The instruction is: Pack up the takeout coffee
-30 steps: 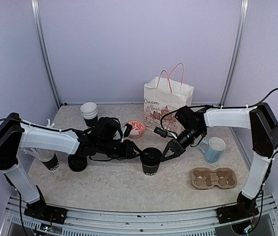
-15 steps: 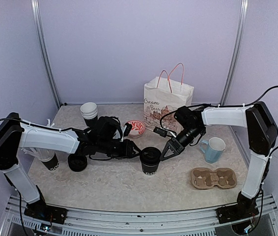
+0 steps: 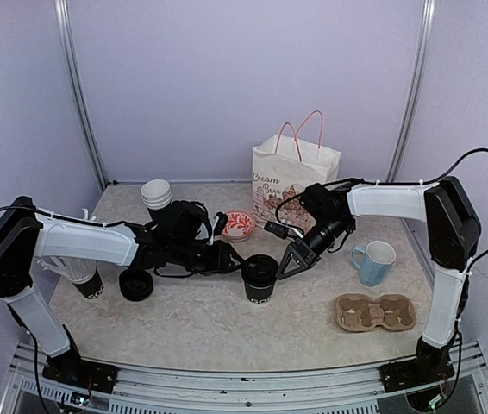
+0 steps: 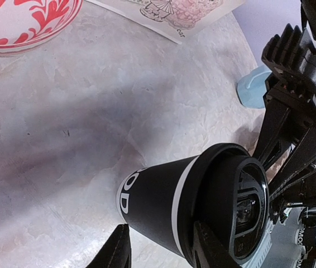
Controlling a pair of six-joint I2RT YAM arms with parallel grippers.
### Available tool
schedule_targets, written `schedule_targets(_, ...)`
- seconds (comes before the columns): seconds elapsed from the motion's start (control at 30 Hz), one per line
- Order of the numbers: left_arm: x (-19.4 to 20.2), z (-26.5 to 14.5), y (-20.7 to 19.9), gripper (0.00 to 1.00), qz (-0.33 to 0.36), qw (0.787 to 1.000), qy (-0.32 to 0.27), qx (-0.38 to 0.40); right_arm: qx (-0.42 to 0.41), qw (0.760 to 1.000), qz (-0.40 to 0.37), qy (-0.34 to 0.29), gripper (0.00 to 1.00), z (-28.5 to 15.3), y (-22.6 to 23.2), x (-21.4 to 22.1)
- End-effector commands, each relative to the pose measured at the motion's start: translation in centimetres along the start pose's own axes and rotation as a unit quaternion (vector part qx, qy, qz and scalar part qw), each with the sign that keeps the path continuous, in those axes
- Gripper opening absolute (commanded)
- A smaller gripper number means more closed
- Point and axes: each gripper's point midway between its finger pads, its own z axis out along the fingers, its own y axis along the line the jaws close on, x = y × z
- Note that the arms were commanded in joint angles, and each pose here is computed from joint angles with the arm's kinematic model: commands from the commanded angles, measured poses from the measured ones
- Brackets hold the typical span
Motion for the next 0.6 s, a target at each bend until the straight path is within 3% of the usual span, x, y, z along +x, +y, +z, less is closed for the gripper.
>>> schedule_targets(0.0, 6.0, 1.2, 5.0, 0.37, -0.003, 0.991, 0.099, -0.086, 0.121, 0.99, -0.035, 0.064, 0.16, 3.1, -6.5, 3.0)
schedule_targets(0.23, 2.7, 0.6, 3.4, 0.41, 0.043, 0.994, 0.063, -0.075, 0.039, 0.988, -0.147, 0.018, 0.53, 1.5, 1.9, 1.5)
schedule_targets(0.4, -0.8, -0.6, 0.4, 0.48, 0.084, 0.995, 0.018, -0.053, 0.022, 0.988, -0.151, 0.034, 0.56, 1.8, 2.7, 2.5)
schedule_targets(0.57, -4.2, -3.5, -2.5, 0.54, 0.116, 0.992, -0.035, -0.041, 0.085, 0.982, -0.164, 0.031, 0.56, -0.2, 1.8, 2.7)
